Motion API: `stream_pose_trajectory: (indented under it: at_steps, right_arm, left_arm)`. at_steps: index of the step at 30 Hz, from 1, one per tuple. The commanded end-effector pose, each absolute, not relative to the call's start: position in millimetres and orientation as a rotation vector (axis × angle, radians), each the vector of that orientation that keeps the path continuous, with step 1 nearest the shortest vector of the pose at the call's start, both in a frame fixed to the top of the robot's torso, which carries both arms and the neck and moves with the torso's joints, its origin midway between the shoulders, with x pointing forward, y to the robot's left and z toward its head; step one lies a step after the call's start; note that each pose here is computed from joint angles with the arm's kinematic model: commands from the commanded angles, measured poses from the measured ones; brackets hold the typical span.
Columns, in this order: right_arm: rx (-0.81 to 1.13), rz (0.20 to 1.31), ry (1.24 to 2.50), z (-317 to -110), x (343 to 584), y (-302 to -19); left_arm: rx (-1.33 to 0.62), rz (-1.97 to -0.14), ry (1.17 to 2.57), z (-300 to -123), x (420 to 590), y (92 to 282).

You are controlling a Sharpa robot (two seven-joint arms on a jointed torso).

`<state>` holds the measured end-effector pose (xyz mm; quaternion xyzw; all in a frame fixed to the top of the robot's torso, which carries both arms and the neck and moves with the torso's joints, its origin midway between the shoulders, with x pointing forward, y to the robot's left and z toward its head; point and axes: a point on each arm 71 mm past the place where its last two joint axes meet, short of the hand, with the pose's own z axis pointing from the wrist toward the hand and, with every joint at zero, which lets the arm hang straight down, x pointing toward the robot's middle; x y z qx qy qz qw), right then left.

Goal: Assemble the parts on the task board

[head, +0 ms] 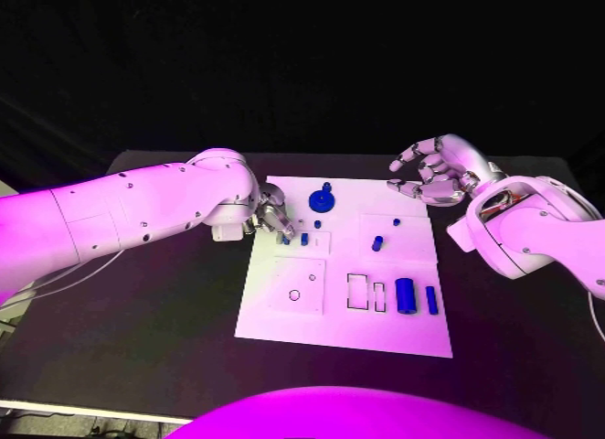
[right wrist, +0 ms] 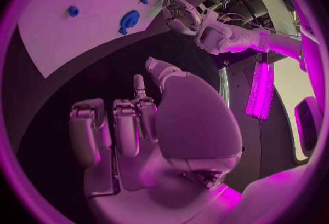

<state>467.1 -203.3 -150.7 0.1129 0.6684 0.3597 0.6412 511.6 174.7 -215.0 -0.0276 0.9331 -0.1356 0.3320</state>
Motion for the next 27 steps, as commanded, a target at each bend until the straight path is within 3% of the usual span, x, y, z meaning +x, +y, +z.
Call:
stream_pose_trajectory:
  at_steps: [1, 27]
  right_arm:
    - [0.241, 0.827, 1.531, -151.0, 466.2, -201.8]
    - [0.240, 0.827, 1.532, -150.9, 465.8, -202.6]
  left_arm:
    - [-0.070, -0.356, 2.448, -216.3, 511.6, 172.5]
    - [-0.045, -0.315, 2.449, -216.7, 511.9, 180.8]
